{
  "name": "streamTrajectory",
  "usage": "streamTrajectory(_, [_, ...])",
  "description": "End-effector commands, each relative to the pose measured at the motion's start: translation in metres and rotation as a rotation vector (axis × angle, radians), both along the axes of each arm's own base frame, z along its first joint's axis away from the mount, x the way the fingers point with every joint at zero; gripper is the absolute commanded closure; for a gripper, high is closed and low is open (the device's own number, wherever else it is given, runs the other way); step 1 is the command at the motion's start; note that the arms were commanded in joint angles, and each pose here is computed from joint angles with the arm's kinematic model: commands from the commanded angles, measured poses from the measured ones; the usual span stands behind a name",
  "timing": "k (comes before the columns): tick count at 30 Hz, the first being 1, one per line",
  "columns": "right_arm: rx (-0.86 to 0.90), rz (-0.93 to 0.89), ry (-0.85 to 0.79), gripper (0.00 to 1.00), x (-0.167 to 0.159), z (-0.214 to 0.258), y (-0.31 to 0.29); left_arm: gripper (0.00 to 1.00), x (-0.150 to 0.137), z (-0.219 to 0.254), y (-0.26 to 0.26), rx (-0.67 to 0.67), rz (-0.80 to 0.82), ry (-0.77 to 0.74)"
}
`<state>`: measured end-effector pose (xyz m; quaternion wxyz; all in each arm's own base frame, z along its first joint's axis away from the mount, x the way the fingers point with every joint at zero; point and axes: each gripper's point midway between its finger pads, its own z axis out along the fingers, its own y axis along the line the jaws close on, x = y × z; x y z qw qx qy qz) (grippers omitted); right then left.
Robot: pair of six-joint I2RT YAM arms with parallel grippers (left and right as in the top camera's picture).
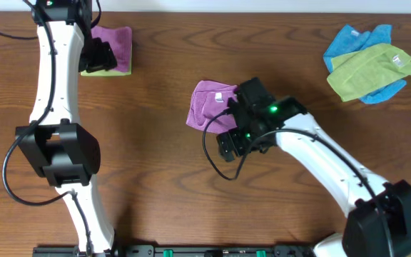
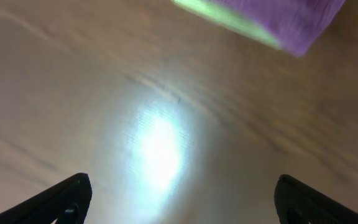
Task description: Fold the cloth
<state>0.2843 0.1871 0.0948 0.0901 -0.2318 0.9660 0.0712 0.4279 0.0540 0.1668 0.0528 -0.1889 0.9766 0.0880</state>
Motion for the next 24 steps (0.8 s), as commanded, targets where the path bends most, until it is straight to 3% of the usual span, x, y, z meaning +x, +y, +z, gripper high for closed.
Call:
streamTrajectory(1, [-0.269, 0.15, -0.25, 0.01, 0.039, 0.022, -0.025, 0.03, -0.017, 0.015, -0.008, -0.043, -0.02, 0.028])
streamTrajectory(3, [-0.246, 0.164, -0.276, 0.01, 0.043, 0.023, -0.016, 0.0, -0.033, 0.023, -0.011, -0.059, -0.023, 0.062])
streamTrajectory(6, [-0.251, 0.247, -0.319, 0.01, 0.048, 0.023, -0.003, 0.09, -0.052, 0.042, -0.014, -0.072, -0.046, 0.068])
streamTrajectory(10, [-0.292, 0.348, -0.378, 0.01, 0.053, 0.022, 0.012, 0.08, -0.074, 0.083, -0.021, -0.1, -0.08, -0.027])
streamTrajectory(14, [-0.295, 0.368, -0.396, 0.01, 0.06, 0.014, 0.022, 0.08, -0.114, 0.112, -0.023, -0.094, -0.084, -0.097])
streamTrajectory(18, [-0.348, 0.368, -0.391, 0.01, 0.064, 0.005, 0.018, 0.03, -0.162, 0.116, -0.025, -0.085, -0.086, -0.146])
streamTrajectory(24, [-0.339, 0.37, -0.394, 0.01, 0.064, 0.004, 0.021, 0.05, -0.215, 0.097, -0.044, -0.166, -0.099, -0.284])
